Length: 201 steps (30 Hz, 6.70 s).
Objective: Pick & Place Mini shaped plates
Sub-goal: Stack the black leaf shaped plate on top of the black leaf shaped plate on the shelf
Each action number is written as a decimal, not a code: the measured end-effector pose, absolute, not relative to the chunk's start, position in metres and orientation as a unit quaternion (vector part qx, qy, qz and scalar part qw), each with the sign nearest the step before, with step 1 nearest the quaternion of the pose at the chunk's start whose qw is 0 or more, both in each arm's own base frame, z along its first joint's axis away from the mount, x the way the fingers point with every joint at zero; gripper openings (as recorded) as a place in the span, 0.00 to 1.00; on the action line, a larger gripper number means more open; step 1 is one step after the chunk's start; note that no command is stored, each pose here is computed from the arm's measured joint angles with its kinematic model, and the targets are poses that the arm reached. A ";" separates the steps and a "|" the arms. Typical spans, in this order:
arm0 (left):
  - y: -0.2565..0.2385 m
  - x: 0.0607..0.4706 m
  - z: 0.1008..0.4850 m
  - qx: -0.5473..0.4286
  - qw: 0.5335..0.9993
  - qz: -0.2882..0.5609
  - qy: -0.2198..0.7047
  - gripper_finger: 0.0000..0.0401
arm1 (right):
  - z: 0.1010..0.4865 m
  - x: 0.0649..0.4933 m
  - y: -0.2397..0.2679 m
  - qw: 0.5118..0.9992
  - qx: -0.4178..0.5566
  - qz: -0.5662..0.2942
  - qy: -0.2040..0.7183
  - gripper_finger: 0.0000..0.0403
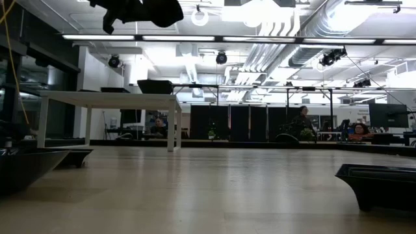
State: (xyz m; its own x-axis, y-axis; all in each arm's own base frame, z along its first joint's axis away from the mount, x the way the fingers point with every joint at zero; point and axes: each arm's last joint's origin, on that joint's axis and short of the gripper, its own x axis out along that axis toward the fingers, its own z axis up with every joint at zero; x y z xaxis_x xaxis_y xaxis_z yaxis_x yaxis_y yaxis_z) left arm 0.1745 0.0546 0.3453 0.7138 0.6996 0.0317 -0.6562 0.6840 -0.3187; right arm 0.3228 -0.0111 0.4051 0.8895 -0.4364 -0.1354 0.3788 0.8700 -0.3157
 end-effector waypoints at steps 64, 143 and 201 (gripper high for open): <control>0.053 0.179 0.347 -0.098 0.937 0.334 0.025 0.00 | 0.400 0.416 -0.064 0.952 -0.144 -0.203 0.178 0.00; -0.029 0.251 0.288 0.756 0.598 -0.012 0.264 0.47 | 0.349 0.386 -0.084 0.857 0.299 -0.086 0.411 0.00; -0.022 0.247 0.293 0.594 0.713 0.188 0.322 0.00 | 0.411 0.335 -0.102 0.908 0.263 -0.079 0.317 0.56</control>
State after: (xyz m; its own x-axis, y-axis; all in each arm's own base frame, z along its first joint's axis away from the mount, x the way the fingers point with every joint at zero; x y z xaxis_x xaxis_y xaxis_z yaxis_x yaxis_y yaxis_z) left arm 0.2472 -0.0217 0.2931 0.7218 0.6505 -0.2362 0.1143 0.2246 0.9677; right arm 0.3348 -0.1015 0.4107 0.7870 0.0225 -0.6166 0.3109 0.8487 0.4278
